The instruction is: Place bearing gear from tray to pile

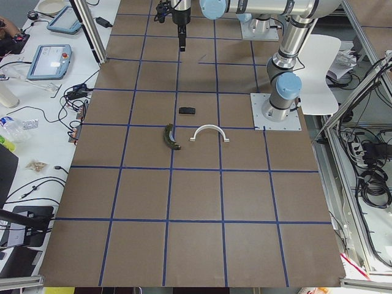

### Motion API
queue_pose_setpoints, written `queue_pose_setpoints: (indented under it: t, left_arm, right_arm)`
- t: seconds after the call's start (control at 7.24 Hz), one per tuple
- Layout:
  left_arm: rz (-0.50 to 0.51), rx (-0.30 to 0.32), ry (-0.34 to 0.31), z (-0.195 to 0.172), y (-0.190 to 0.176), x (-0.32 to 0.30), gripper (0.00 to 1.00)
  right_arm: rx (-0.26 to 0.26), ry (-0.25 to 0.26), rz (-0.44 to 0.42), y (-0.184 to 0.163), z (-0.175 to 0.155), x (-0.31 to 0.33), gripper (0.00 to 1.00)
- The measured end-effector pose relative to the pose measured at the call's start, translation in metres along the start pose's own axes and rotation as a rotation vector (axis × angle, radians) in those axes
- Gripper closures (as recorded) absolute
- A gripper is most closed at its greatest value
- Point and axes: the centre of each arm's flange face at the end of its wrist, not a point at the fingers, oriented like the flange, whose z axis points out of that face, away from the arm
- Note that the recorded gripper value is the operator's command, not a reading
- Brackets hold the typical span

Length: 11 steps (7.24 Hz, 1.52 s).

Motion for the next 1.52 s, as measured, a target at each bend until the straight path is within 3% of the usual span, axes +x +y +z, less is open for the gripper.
queue_pose_setpoints:
  t: [0.41, 0.69, 1.1, 1.52]
  left_arm:
    - [0.059, -0.003, 0.000, 0.001, -0.001, 0.000, 0.00]
    - [0.066, -0.006, -0.001, 0.002, 0.000, 0.000, 0.00]
    - [0.067, -0.006, -0.002, 0.002, 0.000, 0.000, 0.00]
    - [0.067, -0.004, -0.003, 0.001, 0.000, 0.000, 0.00]
  right_arm:
    - [-0.034, -0.042, 0.078, -0.015, -0.036, -0.030, 0.94]
    - [-0.059, -0.062, 0.078, -0.079, -0.069, -0.104, 0.94]
    - [-0.092, -0.075, 0.145, -0.164, -0.114, -0.259, 0.95]
    - [-0.099, -0.079, 0.264, -0.212, -0.113, -0.449, 0.95]
